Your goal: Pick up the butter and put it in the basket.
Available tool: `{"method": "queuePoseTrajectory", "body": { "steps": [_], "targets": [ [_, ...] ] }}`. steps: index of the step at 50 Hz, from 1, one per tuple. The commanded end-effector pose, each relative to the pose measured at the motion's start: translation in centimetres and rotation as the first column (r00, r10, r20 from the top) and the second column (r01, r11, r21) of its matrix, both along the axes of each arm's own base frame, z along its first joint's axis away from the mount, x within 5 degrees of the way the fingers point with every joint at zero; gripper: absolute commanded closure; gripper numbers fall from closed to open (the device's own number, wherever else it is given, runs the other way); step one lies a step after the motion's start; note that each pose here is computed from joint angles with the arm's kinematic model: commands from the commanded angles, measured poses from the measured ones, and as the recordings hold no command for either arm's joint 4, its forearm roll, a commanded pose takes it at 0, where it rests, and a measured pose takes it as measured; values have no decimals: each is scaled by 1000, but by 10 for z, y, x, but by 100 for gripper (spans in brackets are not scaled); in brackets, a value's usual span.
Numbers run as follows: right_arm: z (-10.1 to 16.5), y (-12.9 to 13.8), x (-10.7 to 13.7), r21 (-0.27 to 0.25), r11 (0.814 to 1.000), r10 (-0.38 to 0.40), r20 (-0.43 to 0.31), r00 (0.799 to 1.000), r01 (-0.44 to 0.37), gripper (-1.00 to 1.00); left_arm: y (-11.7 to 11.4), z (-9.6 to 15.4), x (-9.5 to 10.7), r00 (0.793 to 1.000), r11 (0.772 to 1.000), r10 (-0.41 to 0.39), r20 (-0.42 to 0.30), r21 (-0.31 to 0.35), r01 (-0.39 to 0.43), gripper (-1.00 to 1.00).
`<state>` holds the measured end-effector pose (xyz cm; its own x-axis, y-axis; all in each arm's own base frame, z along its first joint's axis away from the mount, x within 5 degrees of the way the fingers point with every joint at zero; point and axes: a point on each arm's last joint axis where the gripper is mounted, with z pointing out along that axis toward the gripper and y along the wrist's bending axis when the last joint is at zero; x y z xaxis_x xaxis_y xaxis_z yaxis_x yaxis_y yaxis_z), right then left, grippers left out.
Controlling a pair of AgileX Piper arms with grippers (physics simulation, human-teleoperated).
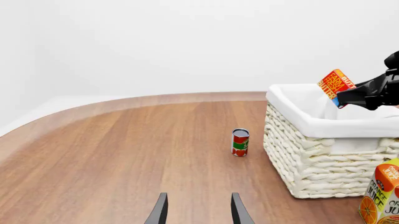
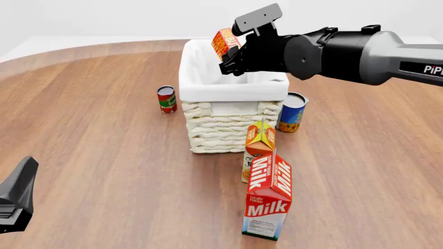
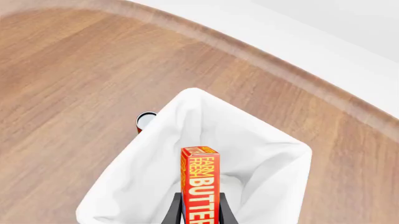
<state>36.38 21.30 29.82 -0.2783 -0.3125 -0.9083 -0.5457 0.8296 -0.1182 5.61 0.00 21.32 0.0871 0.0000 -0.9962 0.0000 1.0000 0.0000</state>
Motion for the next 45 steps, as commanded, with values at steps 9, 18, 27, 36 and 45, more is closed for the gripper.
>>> {"method": "queuePoseTrajectory", "body": {
  "steps": [9, 18, 27, 36, 45],
  "targets": [
    [8, 3, 3, 22, 1000, -1, 22, 1000, 1, 100, 0, 0, 0, 1000, 1000, 0, 0, 0, 0, -100],
    [6, 2, 6, 19, 1000, -6, 22, 1000, 5, 100, 0, 0, 0, 1000, 1000, 0, 0, 0, 0, -100],
    [9, 1, 8, 16, 1000, -9, 28, 1000, 8, -100, 0, 0, 0, 1000, 1000, 0, 0, 0, 0, -100],
    [13, -3, 7, 17, 1000, -11, 42, 999, 11, -100, 0, 0, 0, 1000, 1000, 0, 0, 0, 0, -100],
    [22, -4, 2, 24, 1000, -8, 53, 999, 7, -100, 0, 0, 0, 1000, 1000, 0, 0, 0, 0, -100]
  ]
}}
